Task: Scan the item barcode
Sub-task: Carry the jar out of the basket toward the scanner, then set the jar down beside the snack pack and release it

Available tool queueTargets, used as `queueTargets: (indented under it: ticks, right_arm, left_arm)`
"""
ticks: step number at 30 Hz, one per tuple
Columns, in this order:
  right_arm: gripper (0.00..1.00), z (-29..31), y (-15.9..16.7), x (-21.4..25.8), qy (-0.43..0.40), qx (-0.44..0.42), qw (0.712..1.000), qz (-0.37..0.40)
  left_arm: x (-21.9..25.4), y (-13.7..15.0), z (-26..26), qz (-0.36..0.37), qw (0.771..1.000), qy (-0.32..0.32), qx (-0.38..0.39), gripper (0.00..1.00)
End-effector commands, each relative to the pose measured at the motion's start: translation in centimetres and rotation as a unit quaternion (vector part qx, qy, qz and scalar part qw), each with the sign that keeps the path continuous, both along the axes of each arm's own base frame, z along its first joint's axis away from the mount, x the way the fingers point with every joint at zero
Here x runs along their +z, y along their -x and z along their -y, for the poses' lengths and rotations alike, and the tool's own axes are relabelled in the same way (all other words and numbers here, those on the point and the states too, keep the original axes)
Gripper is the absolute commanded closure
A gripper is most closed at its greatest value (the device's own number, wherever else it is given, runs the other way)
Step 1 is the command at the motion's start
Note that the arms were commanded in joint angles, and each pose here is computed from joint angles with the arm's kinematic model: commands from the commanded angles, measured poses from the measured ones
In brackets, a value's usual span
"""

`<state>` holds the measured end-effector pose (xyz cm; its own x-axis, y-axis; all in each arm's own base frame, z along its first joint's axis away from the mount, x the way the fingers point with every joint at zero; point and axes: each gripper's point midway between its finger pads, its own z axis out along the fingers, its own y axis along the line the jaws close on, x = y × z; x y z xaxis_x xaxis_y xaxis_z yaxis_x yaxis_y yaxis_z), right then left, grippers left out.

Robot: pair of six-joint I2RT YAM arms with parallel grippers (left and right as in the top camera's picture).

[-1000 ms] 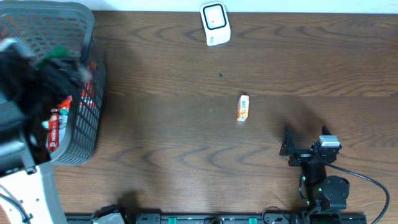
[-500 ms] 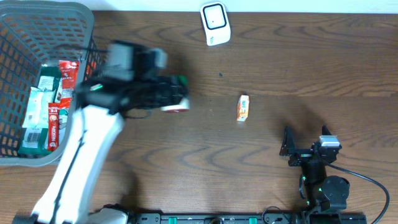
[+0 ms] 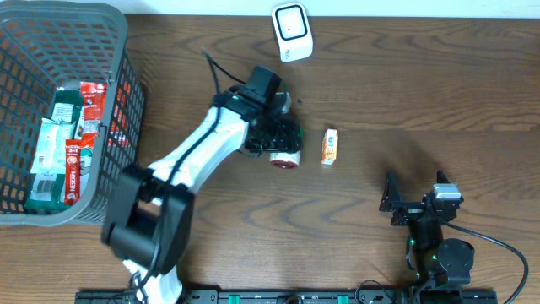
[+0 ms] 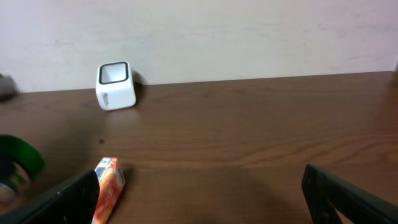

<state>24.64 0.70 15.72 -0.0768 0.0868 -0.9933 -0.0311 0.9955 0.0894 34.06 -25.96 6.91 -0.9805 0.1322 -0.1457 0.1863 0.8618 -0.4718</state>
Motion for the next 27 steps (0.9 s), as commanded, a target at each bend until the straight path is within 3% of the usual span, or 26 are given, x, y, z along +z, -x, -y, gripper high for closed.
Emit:
queueTargets:
  ticks: [1,14,18,22,27]
  right_arm:
    - [0.01,0.3,0.0,-0.1,-0.005,-0.006,1.000,-0.001]
    - [0.01,0.3,0.0,-0.1,-0.005,-0.006,1.000,-0.001]
    - [0.01,0.3,0.0,-0.1,-0.005,-0.006,1.000,-0.001]
    - [0.01,0.3,0.0,-0.1,-0.005,-0.006,1.000,-0.001]
    - [0.01,0.3,0.0,-0.1,-0.005,-0.006,1.000,-0.001]
  left_arm:
    - [-1.1,0.0,0.9,-0.007,1.000,0.006,-0.008,0.53]
    - [-3.6,-1.1,2.0,-0.002,1.000,0.011,-0.007,0.52]
    - [-3.5,-1.3,2.1,0.003,1.000,0.013,-0.007,0.37]
    - [-3.5,-1.4,2.2,0.005,1.000,0.014,-0.007,0.16]
    - [-3.4,-1.5,2.3,0.008,1.000,0.016,-0.007,0.08]
